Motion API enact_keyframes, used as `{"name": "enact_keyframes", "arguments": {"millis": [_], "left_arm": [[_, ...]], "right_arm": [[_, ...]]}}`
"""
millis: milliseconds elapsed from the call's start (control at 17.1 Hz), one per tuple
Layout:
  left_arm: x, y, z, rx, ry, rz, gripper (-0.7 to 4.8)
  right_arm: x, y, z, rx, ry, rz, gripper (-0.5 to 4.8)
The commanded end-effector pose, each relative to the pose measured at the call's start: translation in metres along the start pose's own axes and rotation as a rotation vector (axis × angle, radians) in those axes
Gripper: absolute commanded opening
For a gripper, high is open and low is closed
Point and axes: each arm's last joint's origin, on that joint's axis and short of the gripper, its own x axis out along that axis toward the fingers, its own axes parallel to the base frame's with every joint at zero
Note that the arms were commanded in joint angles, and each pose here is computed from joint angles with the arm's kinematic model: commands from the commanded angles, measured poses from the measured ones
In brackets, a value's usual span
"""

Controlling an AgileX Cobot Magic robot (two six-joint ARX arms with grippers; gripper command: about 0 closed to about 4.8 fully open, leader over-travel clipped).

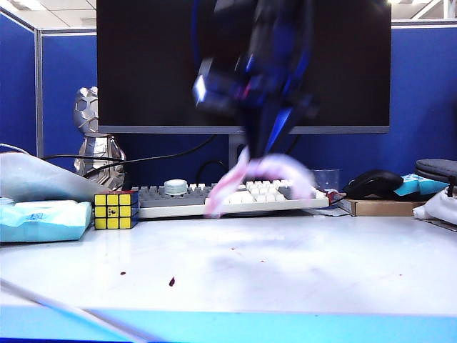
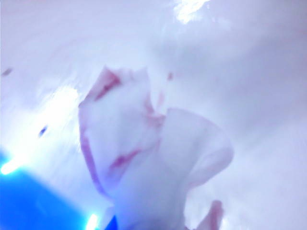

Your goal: Use the wet wipes on the table to wipe the cherry juice off the table, then put the wipes back on the table.

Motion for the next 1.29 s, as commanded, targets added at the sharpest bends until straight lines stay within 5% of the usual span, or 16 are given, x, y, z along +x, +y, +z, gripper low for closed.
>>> {"name": "enact_keyframes", "arguments": {"millis": [59,351,702,1054,1171,1288], "left_arm": [[0.0,0.0,-0.001,0.002,0.012,0.001,0.04],[0.0,0.0,-0.001,0.002,0.012,0.001,0.04],[0.0,0.0,-0.001,0.002,0.012,0.001,0.04],[0.0,0.0,-0.001,0.002,0.012,0.001,0.05],[0.0,0.0,-0.001,0.002,0.012,0.001,0.04],[0.0,0.0,-0.001,0.002,0.012,0.0,0.04]], "right_arm": [[-0.045,0.005,-0.019,-0.007,-0.074,-0.057,-0.05],[-0.052,-0.004,-0.032,0.0,-0.313,-0.07,-0.05],[0.044,-0.02,-0.073,0.034,-0.128,-0.028,-0.05],[0.099,-0.025,-0.066,0.042,-0.055,0.003,-0.05],[0.108,-0.021,-0.064,0.037,-0.046,0.101,-0.05],[0.114,0.005,-0.065,-0.049,-0.012,0.19,-0.05]]}}
